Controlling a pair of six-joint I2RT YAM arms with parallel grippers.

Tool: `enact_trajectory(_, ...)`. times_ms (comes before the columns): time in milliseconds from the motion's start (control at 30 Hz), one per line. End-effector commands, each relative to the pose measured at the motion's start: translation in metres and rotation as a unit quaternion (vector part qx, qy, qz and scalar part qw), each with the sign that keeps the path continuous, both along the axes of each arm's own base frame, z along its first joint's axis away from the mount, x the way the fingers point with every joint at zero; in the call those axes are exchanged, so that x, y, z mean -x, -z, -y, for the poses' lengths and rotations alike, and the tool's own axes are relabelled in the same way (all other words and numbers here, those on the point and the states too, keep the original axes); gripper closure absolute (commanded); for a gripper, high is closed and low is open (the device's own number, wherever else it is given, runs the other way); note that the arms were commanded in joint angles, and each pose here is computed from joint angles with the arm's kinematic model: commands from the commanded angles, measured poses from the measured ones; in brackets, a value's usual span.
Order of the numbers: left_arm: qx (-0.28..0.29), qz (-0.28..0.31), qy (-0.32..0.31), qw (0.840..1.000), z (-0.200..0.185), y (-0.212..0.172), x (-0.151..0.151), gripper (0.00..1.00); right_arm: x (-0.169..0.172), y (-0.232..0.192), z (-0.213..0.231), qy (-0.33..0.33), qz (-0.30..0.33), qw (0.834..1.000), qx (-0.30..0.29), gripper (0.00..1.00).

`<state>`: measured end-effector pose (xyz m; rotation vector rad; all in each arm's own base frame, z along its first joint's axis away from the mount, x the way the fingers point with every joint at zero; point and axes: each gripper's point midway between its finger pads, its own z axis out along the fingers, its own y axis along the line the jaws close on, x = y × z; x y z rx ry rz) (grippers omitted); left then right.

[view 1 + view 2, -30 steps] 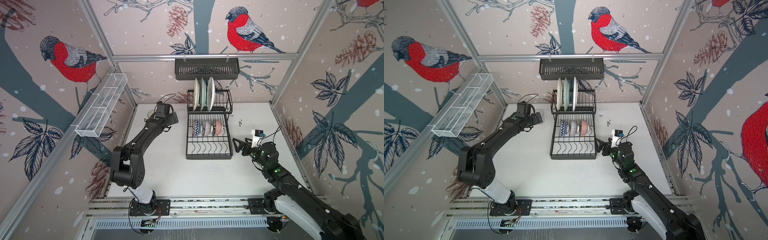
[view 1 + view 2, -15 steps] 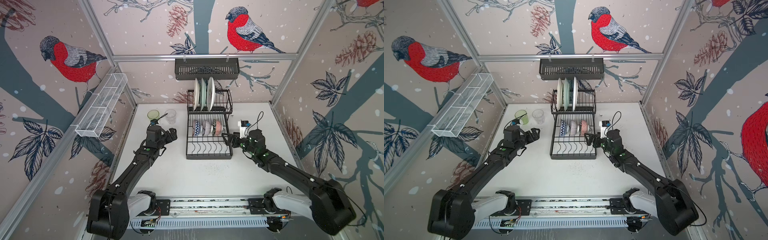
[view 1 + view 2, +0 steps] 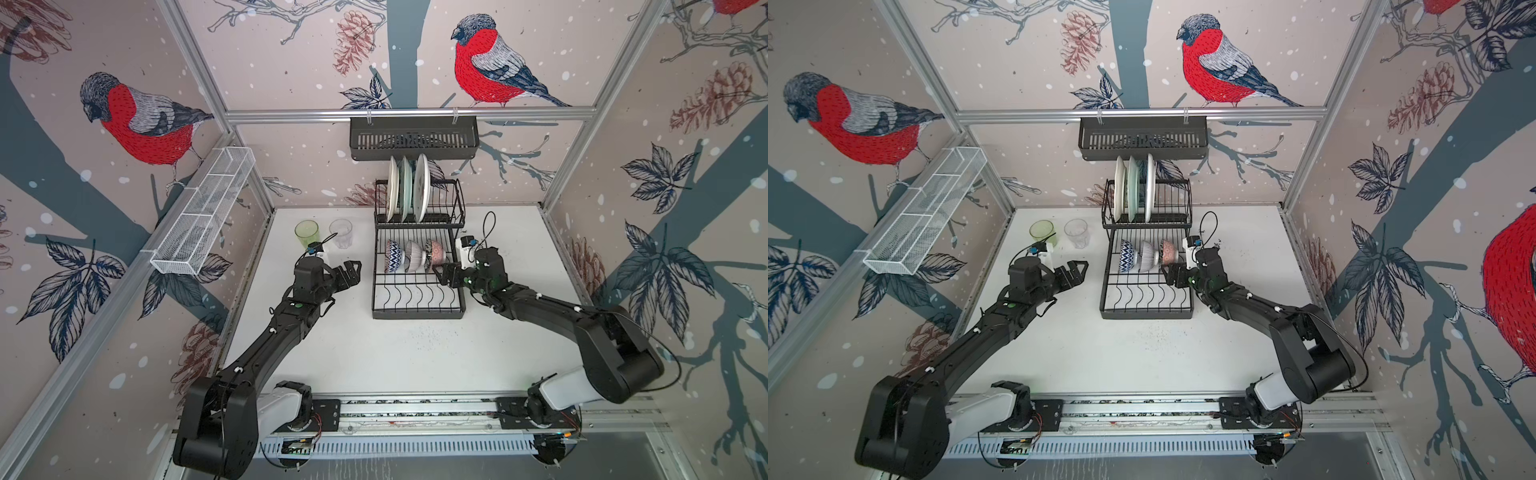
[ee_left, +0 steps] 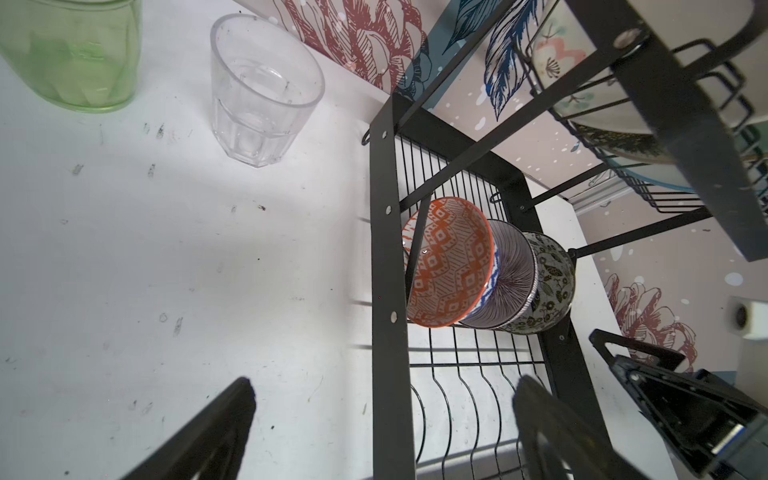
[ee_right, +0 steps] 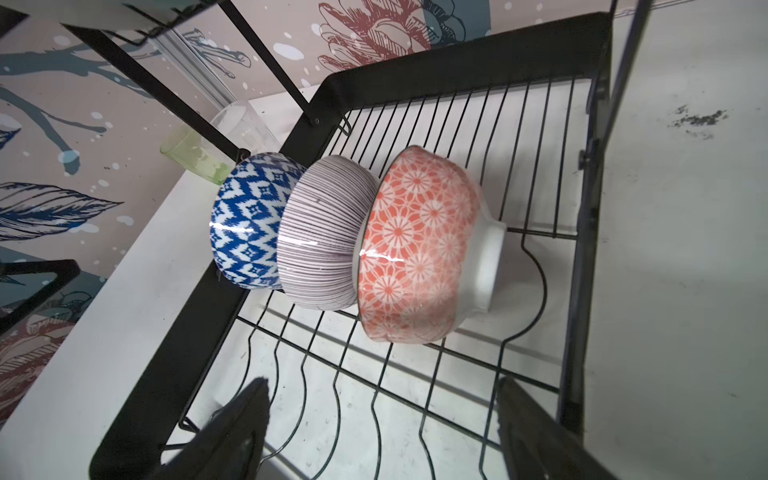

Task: Unload the mixed dishes from the dish rack
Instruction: 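Open the left gripper and draw it back while the right reaches toward the bowls, then lower the right gripper onto the pink floral bowl in the rack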

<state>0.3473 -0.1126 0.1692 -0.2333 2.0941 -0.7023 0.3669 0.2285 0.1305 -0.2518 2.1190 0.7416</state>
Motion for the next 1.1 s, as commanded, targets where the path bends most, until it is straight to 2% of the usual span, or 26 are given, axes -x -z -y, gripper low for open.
enact_trajectory(0,0.003,0.036,0.017,0.999,0.007,-0.016,0.0,0.03,-0.009,-0.01,-0.006,-0.008,0.031,0.999,-0.004,0.16)
enact_trajectory(200,0.001,0.044,0.029,0.999,0.015,-0.016,0.005,0.03,-0.023,-0.002,-0.003,0.016,0.027,0.999,0.008,0.17)
enact_trajectory(633,-0.006,0.041,0.038,0.998,0.022,-0.01,0.006,0.03,-0.038,0.015,-0.008,0.021,0.024,0.999,0.041,0.21)
enact_trajectory(1067,-0.004,0.033,0.052,0.998,0.027,-0.004,0.008,0.03,-0.054,0.023,-0.009,0.03,0.027,0.997,0.065,0.21)
